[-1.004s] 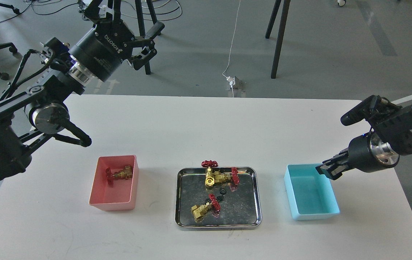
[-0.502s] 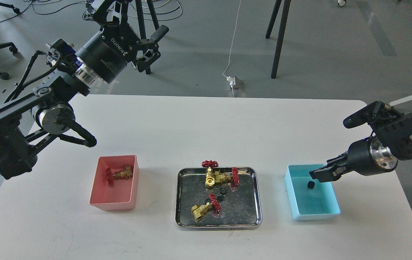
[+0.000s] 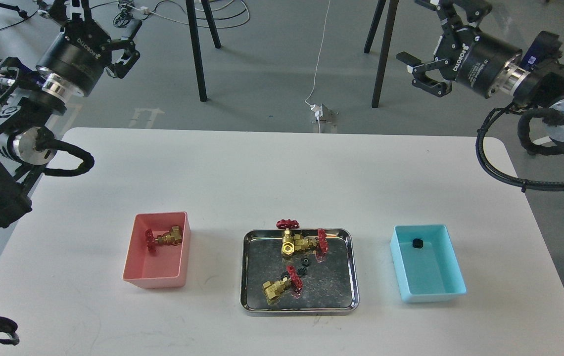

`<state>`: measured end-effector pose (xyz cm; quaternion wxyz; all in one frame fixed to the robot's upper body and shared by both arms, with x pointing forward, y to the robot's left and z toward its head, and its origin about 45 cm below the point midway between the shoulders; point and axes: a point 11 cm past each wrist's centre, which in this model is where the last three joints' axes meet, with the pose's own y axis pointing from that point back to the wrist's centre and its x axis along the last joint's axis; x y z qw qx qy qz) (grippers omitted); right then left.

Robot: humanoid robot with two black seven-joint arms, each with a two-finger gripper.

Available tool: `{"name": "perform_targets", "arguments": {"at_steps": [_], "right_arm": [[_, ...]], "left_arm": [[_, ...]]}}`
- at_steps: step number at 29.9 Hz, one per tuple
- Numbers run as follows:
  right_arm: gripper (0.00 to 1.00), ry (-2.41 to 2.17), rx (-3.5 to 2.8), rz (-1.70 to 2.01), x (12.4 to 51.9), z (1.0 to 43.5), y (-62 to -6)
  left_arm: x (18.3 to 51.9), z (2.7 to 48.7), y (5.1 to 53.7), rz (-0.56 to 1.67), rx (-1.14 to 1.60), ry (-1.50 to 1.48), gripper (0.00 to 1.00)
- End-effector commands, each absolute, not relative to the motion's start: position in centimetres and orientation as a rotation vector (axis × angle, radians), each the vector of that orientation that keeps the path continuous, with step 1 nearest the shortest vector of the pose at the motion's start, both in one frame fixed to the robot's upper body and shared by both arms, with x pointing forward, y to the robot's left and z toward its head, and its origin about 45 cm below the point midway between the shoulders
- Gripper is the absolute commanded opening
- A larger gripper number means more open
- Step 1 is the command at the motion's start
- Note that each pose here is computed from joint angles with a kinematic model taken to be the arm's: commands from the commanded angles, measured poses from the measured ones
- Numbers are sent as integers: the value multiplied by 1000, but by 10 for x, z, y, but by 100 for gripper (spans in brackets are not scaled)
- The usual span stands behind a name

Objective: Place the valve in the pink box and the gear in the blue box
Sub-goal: 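Open the right gripper and lift it away from the blue box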

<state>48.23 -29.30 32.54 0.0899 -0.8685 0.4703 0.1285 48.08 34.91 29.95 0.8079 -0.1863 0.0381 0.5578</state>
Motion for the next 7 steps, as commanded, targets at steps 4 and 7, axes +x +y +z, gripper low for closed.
{"name": "perform_targets", "arguments": {"at_steps": [4, 7], "right_arm": [[99, 1409, -2290, 585, 492, 286, -286], [99, 1395, -2289, 580, 492, 288, -284]], "left_arm": [[485, 278, 346, 1243, -415, 129, 99], [485, 274, 335, 1221, -404, 137, 100]]}}
